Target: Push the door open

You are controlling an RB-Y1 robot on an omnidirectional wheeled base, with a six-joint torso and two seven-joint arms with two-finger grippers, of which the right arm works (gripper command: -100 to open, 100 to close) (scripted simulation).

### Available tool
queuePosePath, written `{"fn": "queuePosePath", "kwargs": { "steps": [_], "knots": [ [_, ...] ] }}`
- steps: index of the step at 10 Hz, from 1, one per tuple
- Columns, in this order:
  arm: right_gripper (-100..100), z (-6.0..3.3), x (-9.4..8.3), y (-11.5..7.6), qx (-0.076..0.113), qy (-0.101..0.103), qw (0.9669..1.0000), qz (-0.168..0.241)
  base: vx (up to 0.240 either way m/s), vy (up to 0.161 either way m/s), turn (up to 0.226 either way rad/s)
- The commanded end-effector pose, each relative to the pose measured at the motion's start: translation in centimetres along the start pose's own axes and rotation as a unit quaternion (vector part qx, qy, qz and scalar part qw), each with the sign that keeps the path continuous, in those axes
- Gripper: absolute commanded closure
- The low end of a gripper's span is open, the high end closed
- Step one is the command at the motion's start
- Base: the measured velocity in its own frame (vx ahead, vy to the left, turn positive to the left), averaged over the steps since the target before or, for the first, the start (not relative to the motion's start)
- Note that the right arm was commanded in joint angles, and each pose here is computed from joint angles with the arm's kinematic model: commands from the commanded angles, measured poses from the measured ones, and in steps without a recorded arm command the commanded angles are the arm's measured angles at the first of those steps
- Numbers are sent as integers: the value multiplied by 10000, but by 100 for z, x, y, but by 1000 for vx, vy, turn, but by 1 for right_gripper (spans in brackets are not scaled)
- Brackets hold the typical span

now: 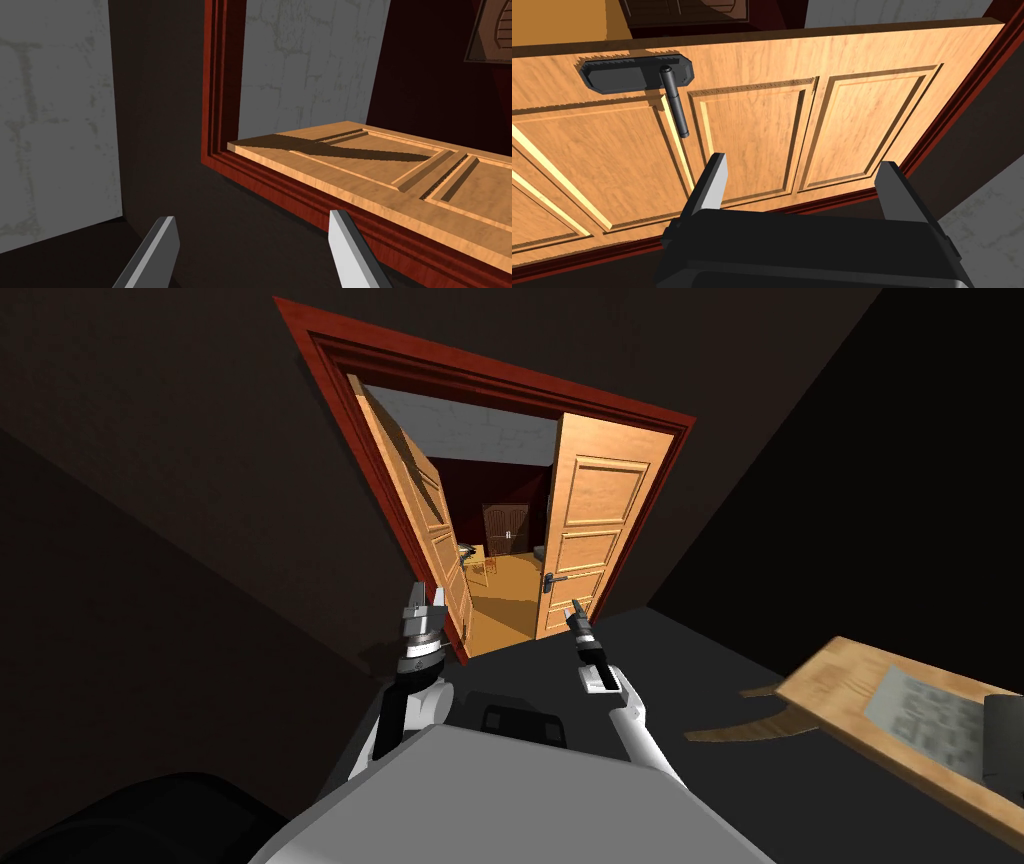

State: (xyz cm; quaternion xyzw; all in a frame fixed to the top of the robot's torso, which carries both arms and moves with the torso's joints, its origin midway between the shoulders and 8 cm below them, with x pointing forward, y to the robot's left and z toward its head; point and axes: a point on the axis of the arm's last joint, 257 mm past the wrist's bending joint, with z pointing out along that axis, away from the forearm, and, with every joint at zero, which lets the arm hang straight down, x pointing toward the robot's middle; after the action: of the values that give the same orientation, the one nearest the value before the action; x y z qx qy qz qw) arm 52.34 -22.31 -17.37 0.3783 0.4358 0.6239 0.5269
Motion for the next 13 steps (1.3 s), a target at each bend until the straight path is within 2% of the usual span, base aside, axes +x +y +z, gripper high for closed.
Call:
{"fn": "queuePosePath", "kwargs": {
  "steps": [1, 9, 10, 13],
  "knots": [
    [-100, 39, 12, -130, 137, 68, 9999, 22, 77, -98, 44],
    [-100, 217, 48, -669, 699, 352, 9969, 63, 89, -88, 42],
    [-100, 205, 42, -694, 728, 345, 9967, 64, 45, -51, 14],
    [-100, 252, 35, -857, 921, 421, 9948, 66, 64, -60, 34]
  ]
}}
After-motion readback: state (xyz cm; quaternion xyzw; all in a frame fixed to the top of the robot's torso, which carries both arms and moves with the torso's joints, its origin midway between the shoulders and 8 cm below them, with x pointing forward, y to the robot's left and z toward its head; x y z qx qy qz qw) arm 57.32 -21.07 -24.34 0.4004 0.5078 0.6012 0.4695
